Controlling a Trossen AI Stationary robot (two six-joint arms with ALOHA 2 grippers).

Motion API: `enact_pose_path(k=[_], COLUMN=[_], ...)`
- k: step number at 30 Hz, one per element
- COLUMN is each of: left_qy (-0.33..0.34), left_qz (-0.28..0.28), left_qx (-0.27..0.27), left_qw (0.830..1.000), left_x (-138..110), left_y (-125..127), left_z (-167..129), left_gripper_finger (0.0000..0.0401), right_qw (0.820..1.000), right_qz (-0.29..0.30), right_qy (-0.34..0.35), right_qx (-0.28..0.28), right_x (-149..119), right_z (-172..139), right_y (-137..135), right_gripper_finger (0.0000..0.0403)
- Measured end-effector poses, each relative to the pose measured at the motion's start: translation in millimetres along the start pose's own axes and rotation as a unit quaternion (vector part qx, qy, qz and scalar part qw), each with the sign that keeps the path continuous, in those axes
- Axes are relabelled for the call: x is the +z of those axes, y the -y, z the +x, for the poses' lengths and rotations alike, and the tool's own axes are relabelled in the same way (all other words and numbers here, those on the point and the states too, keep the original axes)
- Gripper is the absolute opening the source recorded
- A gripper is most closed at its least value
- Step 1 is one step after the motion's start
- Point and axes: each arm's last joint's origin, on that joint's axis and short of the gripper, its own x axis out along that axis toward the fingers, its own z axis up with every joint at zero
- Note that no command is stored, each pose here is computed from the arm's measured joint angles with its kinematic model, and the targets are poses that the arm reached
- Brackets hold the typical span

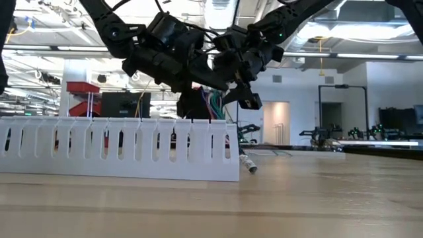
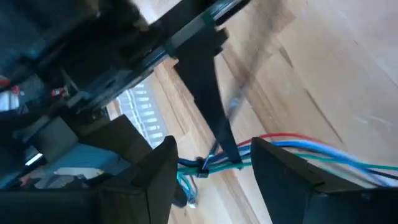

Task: Ziptie cables
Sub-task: Wrap the colored cables with the black zip tie

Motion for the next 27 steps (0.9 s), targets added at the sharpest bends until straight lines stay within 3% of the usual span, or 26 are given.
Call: enact_pose_path(k=[6,13,20,27], left_qy=[0.024,0.028,0.025,0.006], left_qz=[0.002,-0.005,-0.014,-0.038], left_qx=[0.013,0.025,0.036,0.050], left_qw=[1.000,0.999,0.999,0.998], left_x=[3.4,3.3,2.0,-2.0], left_y=[0.2,-0.6,-2.2,-4.3], left_z=[-0.1,-0.1,0.0,-0.3], left_gripper_finger=[0.0197,0.0197,0.0197,0.0197], right_qw=[1.000,0.999,0.997,0.994], right_qz=[-0.016,-0.029,-0.032,-0.029], right_qy=[0.013,0.015,0.039,0.073], right_qx=[0.000,-0.012,-0.060,-0.072], right_x=[2.5,1.9,1.8,10.4], right_z=[0.0,-0.1,0.9,-5.6], right_y=[-1.2,-0.2,-0.8,6.3], right_gripper_finger=[0.0152,0.0015,0.0001,0.0000])
